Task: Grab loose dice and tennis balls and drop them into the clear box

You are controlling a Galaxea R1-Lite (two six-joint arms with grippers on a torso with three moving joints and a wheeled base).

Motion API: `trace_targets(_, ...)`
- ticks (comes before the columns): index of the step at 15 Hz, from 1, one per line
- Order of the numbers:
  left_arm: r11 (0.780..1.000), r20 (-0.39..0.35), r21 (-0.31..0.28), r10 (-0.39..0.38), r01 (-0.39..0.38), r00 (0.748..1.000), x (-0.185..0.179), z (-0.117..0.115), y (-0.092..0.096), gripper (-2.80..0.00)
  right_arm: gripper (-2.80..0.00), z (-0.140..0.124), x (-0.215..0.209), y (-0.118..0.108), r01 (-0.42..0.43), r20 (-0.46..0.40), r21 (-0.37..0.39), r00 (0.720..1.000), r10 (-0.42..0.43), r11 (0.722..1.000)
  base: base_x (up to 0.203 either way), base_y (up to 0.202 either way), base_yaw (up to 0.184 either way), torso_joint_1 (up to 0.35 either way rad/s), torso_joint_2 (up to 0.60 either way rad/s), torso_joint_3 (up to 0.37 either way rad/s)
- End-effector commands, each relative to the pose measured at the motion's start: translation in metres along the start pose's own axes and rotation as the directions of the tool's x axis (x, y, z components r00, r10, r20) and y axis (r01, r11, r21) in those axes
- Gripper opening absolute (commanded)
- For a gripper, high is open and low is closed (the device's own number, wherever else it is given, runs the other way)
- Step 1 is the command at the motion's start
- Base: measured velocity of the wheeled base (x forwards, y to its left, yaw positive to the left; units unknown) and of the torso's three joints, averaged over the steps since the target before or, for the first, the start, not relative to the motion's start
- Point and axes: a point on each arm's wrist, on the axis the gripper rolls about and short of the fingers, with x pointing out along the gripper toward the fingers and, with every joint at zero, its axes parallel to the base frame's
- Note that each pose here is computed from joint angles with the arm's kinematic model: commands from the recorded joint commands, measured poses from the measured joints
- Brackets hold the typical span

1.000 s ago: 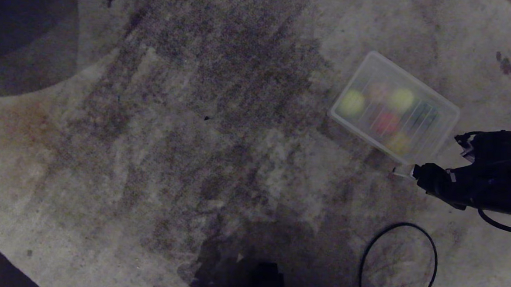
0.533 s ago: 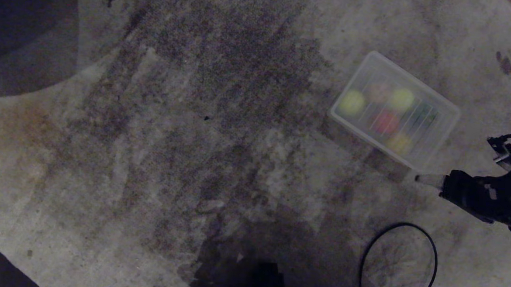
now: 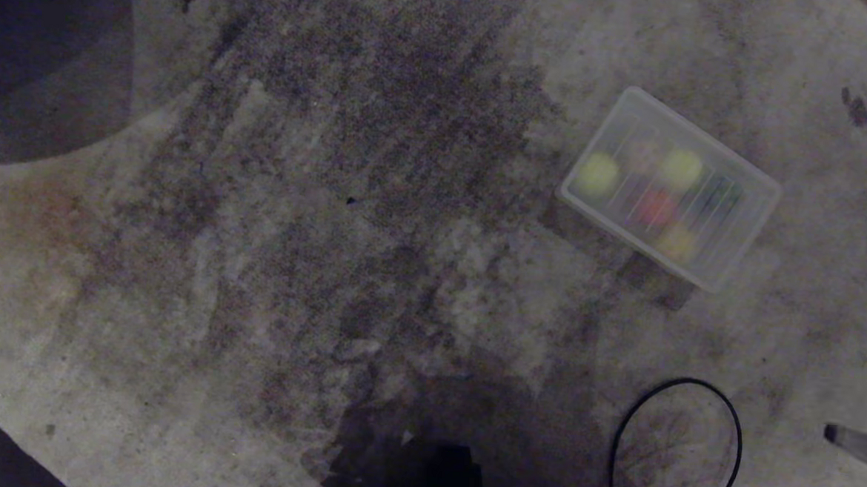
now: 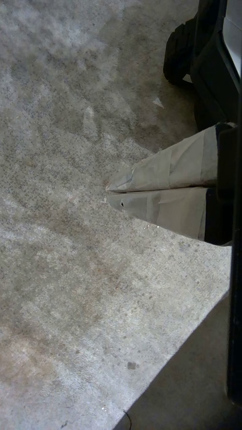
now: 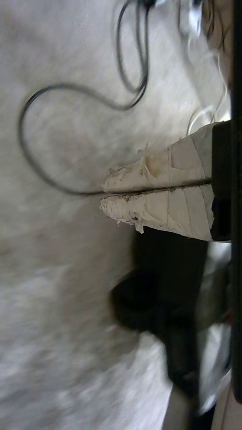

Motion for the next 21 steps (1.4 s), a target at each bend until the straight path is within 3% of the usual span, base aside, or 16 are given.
trace_targets(1, 1.000, -0.002, -0.001, 0.001, -0.001, 1.000, 0.000, 0.000, 0.000, -2.80, -2.80, -0.044, -0.045, -0.003, -0.001, 0.159, -0.050, 0.987, 0.008, 0.999, 0.000, 0.000, 0.000, 0.000, 0.00, 0.000)
trace_targets(4, 1.000, -0.002, -0.001, 0.001, -0.001, 1.000, 0.000, 0.000, 0.000, -2.80, -2.80, -0.093, -0.049, -0.012, 0.058, 0.171, -0.086, 0.984, -0.043, 0.995, 0.000, 0.000, 0.000, 0.000, 0.00, 0.000)
trace_targets(6, 1.000, -0.002, -0.001, 0.001, -0.001, 1.000, 0.000, 0.000, 0.000, -2.80, -2.80, -0.106, -0.045, -0.016, 0.134, 0.157, -0.111, 0.981, -0.116, 0.985, 0.000, 0.000, 0.000, 0.000, 0.00, 0.000)
trace_targets(8, 1.000, -0.002, -0.001, 0.001, -0.001, 1.000, 0.000, 0.000, 0.000, -2.80, -2.80, -0.100, -0.044, -0.016, 0.144, 0.222, -0.159, 0.969, -0.107, 0.977, 0.000, 0.000, 0.000, 0.000, 0.00, 0.000)
trace_targets(13, 1.000, -0.002, -0.001, 0.001, -0.001, 1.000, 0.000, 0.000, 0.000, -2.80, -2.80, -0.115, -0.037, -0.020, 0.166, 0.149, -0.200, 0.979, -0.138, 0.966, 0.000, 0.000, 0.000, 0.000, 0.00, 0.000)
trace_targets(15, 1.000, -0.002, -0.001, 0.001, -0.001, 1.000, 0.000, 0.000, 0.000, -2.80, -2.80, -0.114, -0.037, -0.020, 0.162, 0.166, -0.167, 0.977, -0.134, 0.972, 0.000, 0.000, 0.000, 0.000, 0.00, 0.000)
trace_targets(17, 1.000, -0.002, -0.001, 0.000, 0.000, 1.000, 0.000, 0.000, 0.000, -2.80, -2.80, -0.114, -0.036, -0.020, 0.163, 0.187, -0.195, 0.974, -0.127, 0.967, 0.000, 0.000, 0.000, 0.000, 0.00, 0.000)
trace_targets(19, 1.000, -0.002, -0.001, 0.001, -0.001, 1.000, 0.000, 0.000, 0.000, -2.80, -2.80, -0.114, -0.036, -0.020, 0.128, 0.187, -0.212, 0.978, -0.089, 0.969, 0.000, 0.000, 0.000, 0.000, 0.00, 0.000)
trace_targets(21, 1.000, -0.002, -0.001, 0.000, 0.000, 1.000, 0.000, 0.000, 0.000, -2.80, -2.80, -0.117, -0.042, -0.021, 0.067, 0.248, -0.231, 0.969, -0.007, 0.971, 0.000, 0.000, 0.000, 0.000, 0.00, 0.000)
